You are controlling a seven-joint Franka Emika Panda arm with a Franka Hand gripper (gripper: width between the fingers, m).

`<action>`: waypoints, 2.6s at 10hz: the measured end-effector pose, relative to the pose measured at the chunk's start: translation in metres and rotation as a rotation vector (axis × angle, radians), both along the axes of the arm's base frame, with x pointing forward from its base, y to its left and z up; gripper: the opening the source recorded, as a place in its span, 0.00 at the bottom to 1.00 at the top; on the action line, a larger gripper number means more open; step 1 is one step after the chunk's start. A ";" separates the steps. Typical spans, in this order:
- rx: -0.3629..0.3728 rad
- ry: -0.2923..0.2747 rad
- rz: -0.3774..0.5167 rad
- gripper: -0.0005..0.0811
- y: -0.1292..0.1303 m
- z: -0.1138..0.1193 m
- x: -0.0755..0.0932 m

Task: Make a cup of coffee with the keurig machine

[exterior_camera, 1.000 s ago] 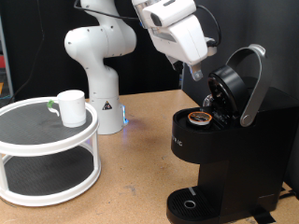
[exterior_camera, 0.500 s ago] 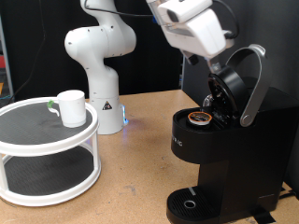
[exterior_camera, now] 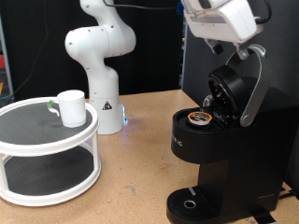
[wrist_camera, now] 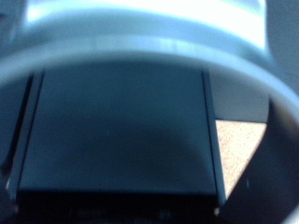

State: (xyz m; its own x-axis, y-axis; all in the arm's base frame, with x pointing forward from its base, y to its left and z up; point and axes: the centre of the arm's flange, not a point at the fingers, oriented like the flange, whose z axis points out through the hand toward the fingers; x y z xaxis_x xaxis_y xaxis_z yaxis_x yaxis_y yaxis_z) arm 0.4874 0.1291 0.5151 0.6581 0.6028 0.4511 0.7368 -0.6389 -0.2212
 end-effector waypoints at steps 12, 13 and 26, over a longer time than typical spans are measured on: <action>0.015 -0.010 -0.039 0.24 0.037 0.028 -0.004; 0.002 -0.012 -0.033 0.09 0.043 0.029 -0.005; -0.070 0.007 -0.065 0.01 0.072 0.017 0.003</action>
State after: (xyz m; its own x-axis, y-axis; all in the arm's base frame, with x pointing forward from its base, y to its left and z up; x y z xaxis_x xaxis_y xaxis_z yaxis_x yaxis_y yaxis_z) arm 0.4906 0.2010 0.5317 0.6996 0.5887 0.4049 0.6921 -0.6993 -0.1790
